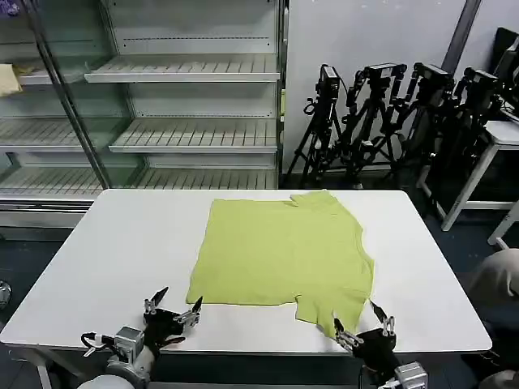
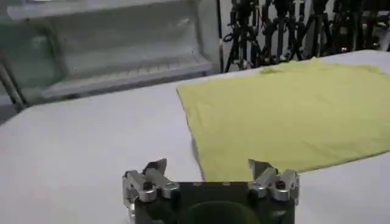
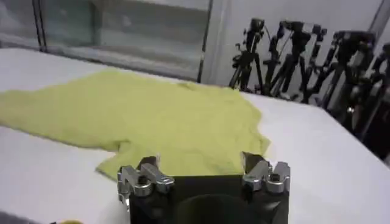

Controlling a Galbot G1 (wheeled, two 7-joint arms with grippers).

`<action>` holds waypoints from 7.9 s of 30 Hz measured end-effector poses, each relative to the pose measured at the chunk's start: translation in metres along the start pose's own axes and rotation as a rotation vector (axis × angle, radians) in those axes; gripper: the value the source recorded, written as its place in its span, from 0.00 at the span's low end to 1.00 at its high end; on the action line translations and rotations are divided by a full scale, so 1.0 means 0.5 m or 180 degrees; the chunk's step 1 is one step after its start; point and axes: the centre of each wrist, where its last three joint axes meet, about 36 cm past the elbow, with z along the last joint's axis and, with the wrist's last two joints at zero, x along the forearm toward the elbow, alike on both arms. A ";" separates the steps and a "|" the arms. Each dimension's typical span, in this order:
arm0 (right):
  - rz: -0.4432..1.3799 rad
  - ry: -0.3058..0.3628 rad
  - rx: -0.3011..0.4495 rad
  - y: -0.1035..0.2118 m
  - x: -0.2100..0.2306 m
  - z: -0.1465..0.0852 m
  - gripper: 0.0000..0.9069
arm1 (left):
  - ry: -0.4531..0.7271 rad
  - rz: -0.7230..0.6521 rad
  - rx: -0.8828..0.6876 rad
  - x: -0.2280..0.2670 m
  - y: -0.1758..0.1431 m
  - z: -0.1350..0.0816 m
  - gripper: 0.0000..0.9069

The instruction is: Fold and organize the clothes.

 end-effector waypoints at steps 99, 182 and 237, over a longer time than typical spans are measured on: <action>-0.0074 -0.0434 -0.0274 -0.105 -0.361 -0.135 0.00 | -0.0182 0.0127 0.0541 -0.312 0.037 -0.129 0.01; 0.0025 0.0204 -0.0351 -0.194 -0.282 -0.056 0.00 | 0.0153 0.0223 0.0359 -0.266 0.065 -0.051 0.01; 0.0022 0.0038 -0.0049 -0.080 0.017 -0.112 1.00 | 0.0141 -0.0064 0.0240 0.078 0.071 -0.032 1.00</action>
